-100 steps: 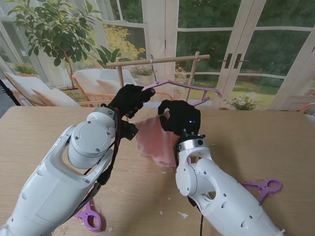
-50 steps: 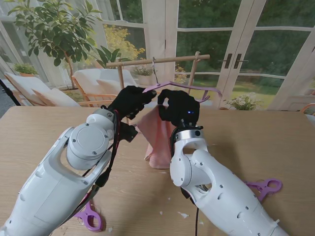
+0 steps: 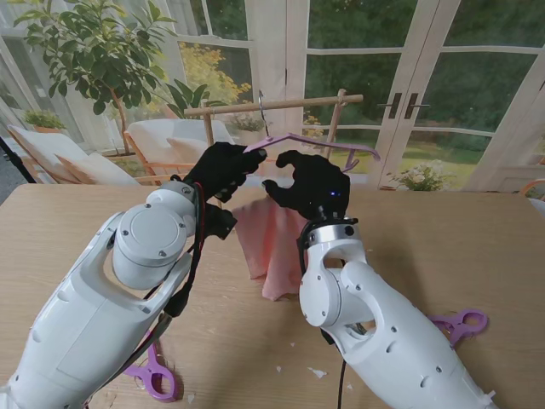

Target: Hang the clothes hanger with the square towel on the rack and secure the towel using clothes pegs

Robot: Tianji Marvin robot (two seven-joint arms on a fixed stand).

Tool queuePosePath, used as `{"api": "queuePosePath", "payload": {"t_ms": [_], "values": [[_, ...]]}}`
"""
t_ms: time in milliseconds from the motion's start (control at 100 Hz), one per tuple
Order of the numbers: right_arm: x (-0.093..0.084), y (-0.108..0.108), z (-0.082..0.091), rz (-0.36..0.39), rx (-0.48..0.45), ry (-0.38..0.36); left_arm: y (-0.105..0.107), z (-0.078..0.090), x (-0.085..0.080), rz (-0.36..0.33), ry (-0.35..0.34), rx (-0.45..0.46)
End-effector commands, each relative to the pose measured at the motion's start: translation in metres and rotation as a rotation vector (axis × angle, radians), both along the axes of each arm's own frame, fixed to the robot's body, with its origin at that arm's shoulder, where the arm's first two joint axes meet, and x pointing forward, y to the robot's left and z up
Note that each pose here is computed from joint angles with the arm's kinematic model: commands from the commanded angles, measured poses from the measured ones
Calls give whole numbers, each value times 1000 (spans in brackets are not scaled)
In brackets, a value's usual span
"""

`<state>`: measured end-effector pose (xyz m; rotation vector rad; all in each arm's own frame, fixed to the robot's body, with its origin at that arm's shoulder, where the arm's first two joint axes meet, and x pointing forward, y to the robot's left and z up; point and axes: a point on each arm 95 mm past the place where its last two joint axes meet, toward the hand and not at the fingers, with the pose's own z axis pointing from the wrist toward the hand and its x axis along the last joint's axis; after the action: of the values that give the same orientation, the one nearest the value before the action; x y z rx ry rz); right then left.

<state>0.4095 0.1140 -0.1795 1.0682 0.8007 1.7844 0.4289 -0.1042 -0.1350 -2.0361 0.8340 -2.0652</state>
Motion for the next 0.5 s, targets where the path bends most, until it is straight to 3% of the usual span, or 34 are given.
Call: {"api": "queuePosePath", "payload": {"t_ms": [0, 260, 490], "values": [[-8, 1, 1, 15, 0, 0, -3, 8, 1, -11, -10, -11], [-22, -23, 6, -59, 21, -64, 2, 22, 4, 21, -25, 0], [-22, -47, -10, -159, 51, -25, 5, 27, 2, 42, -36, 8]]}}
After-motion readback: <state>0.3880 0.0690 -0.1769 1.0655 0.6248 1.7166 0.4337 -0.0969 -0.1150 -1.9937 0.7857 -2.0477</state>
